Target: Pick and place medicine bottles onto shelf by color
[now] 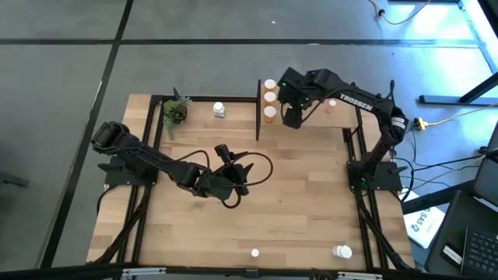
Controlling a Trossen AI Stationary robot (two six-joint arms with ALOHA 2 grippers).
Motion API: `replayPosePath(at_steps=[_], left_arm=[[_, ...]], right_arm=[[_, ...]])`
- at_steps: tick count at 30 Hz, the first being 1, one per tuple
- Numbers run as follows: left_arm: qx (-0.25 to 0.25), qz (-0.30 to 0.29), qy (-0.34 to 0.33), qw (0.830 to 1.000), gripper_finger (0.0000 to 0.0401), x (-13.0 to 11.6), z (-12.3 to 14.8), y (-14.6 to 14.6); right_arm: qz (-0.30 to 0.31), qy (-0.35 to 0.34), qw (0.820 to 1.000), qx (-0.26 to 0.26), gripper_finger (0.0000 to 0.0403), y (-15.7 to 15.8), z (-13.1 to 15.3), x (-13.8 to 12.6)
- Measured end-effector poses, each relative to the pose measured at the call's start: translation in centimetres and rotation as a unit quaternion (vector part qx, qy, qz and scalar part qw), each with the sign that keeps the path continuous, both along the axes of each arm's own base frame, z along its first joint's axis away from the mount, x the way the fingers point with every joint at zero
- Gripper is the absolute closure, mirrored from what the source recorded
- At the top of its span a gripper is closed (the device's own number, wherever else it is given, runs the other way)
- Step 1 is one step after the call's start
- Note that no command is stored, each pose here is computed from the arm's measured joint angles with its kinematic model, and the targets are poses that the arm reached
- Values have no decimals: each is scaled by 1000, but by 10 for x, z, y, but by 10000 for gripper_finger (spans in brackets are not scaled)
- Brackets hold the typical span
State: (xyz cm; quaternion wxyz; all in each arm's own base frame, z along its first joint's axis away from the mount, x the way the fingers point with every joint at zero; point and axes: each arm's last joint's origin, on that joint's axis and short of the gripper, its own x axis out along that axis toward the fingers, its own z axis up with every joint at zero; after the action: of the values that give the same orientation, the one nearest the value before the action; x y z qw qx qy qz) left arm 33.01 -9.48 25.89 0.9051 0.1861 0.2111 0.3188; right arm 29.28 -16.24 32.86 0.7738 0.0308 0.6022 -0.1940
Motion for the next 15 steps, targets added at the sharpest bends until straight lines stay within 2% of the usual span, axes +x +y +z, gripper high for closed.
replayPosePath(at_steps=[10,15], left_arm=[[0,0,0,1000,195,0,0,0],[0,0,0,1000,195,0,0,0]], right_arm=[[2,-35,999,-10,202,10,23,-16],[23,-72,997,0,202,25,39,-24]])
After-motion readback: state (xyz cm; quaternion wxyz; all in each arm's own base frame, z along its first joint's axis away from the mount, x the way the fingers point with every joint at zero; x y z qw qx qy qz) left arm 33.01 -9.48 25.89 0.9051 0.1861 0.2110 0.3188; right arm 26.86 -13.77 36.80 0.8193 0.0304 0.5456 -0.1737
